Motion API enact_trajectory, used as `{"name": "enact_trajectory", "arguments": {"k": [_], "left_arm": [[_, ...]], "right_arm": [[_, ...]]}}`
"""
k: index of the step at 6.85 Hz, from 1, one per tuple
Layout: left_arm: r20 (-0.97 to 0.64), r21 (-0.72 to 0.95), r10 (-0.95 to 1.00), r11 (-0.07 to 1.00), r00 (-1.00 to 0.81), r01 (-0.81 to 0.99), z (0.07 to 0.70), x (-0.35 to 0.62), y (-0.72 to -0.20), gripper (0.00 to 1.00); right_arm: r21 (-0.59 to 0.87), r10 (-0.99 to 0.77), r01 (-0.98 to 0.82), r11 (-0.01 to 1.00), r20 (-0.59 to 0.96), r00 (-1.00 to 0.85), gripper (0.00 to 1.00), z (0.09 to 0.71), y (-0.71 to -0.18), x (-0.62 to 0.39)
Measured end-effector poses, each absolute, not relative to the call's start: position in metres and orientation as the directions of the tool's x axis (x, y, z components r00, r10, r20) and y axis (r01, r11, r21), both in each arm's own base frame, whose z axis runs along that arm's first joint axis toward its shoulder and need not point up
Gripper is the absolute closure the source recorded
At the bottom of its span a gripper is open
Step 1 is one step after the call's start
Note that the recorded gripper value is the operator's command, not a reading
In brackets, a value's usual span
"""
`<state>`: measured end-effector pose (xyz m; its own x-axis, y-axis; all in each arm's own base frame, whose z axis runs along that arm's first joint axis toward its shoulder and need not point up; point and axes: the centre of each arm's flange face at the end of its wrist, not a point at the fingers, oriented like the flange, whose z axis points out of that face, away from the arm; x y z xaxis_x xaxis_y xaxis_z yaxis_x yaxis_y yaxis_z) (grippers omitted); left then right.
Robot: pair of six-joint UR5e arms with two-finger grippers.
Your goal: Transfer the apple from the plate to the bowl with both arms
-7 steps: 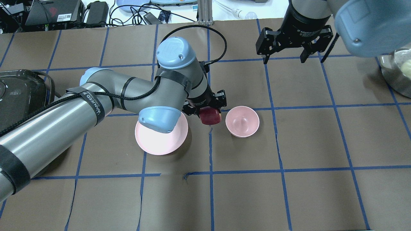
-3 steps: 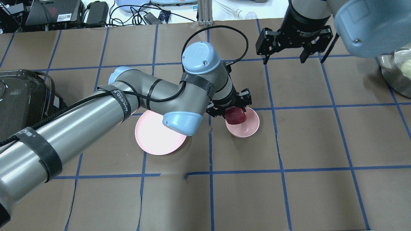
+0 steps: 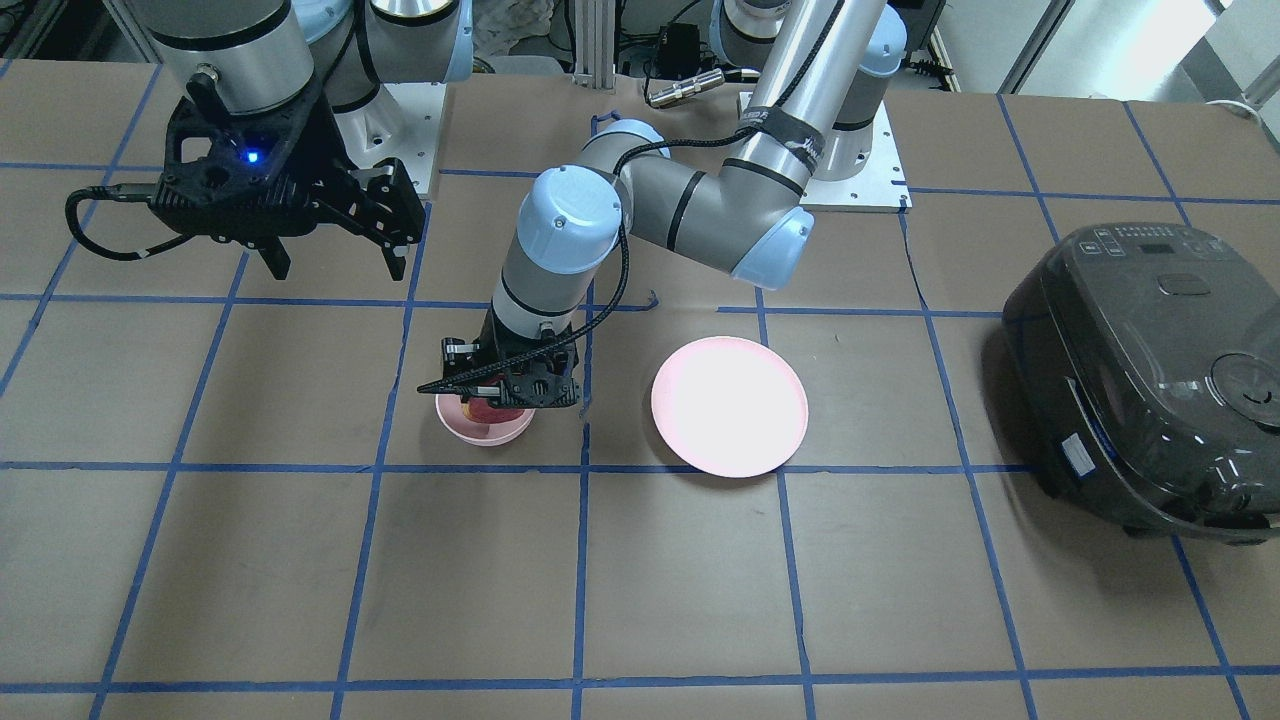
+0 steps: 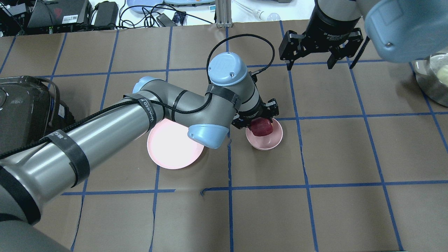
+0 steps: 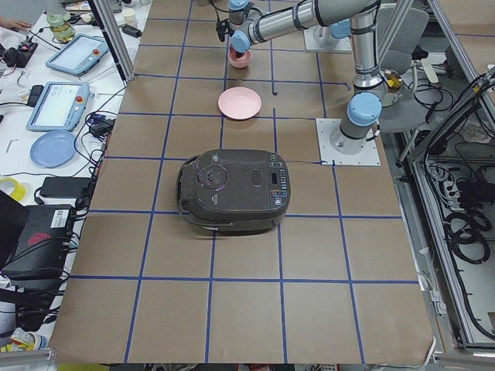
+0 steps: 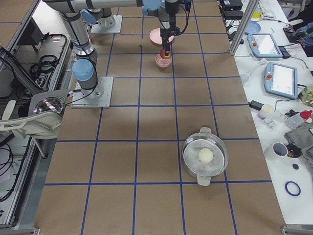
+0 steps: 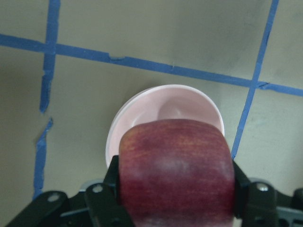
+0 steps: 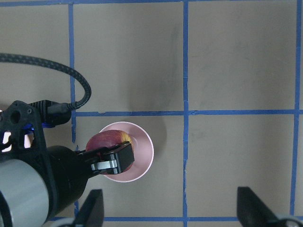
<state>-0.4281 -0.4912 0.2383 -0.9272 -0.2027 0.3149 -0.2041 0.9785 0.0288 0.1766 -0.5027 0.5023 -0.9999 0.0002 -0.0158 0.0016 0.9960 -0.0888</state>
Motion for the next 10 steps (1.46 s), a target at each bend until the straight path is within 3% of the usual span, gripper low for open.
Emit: {"name": "enact_trajectory", "arguments": {"k": [1,2,4,5,10], "left_arm": [[0.317,0.028,-0.204,0.978,-0.926,-0.206,0.233,-0.43,-0.492,0.97],[0.317,0.027,-0.205,0.978,-0.926,-0.207,0.229,-0.431,-0.493,0.71],[0.311,0.031,-0.206,0.978,-0.928,-0.207,0.22,-0.432,-0.494,0.07],[0.311,0.03,-0.206,0.978,-0.928,-0.207,0.214,-0.433,-0.496,0.0],[0.341,-0.005,-0.197,0.978,-0.919,-0.211,0.22,-0.433,-0.501,0.0]], "right_arm": [[-0.088,0.0,0.001,0.996,-0.012,-1.0,0.0,0.502,-0.503,0.176],[-0.089,0.001,0.001,0.996,-0.006,-1.0,0.0,0.502,-0.503,0.176],[-0.091,0.002,0.001,0.996,0.014,-1.0,0.0,0.502,-0.503,0.174],[-0.091,0.002,0.0,0.996,0.016,-1.0,0.0,0.502,-0.503,0.174],[-0.089,0.001,0.0,0.996,0.012,-1.0,0.0,0.502,-0.503,0.175]]}}
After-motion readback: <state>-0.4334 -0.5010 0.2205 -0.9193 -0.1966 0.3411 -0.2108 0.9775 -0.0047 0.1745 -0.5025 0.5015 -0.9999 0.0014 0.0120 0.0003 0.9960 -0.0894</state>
